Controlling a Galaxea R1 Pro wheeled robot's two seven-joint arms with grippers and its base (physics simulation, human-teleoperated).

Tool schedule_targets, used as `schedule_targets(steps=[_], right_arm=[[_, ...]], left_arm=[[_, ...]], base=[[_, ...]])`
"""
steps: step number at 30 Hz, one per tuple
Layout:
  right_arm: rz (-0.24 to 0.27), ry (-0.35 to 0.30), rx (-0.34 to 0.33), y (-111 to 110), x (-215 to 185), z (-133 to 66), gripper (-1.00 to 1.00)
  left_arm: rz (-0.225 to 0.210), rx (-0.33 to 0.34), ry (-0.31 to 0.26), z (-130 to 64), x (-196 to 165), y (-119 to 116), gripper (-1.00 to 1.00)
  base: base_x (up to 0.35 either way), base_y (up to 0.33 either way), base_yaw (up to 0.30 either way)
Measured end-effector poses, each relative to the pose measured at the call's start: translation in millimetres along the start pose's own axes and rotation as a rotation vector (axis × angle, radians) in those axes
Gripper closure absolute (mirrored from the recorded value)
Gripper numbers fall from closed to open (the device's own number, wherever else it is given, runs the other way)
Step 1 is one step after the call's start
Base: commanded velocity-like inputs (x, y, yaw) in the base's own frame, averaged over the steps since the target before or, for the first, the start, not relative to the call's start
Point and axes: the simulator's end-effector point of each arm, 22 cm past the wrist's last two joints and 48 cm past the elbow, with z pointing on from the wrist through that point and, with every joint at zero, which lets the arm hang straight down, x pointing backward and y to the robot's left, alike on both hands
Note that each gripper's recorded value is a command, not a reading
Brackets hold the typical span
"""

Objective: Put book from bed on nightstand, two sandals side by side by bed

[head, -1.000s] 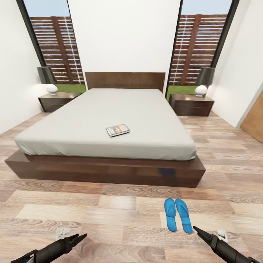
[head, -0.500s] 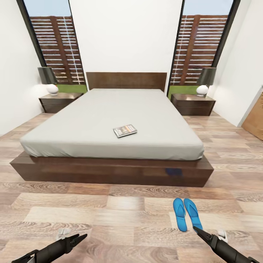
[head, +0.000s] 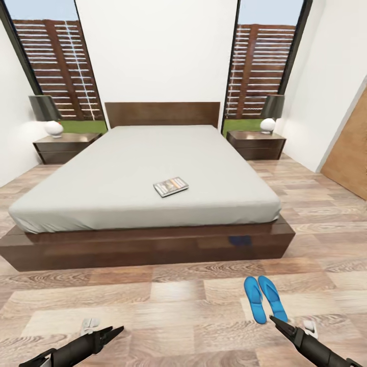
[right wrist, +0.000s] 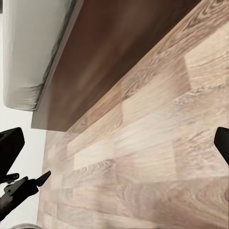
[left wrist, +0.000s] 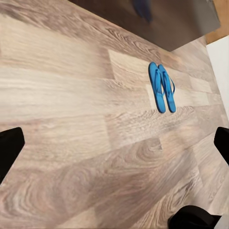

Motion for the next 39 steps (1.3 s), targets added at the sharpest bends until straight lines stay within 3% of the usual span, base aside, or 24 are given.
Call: schedule_targets(steps=[39], right_arm=[[0.0, 0.004, -0.003, 1.1, 2.1, 1.8, -1.0]], left_arm=[[-0.001, 0.004, 0.001, 2.1, 1.1, -2.0, -1.0]], base=[[0.15, 0.142, -0.007]])
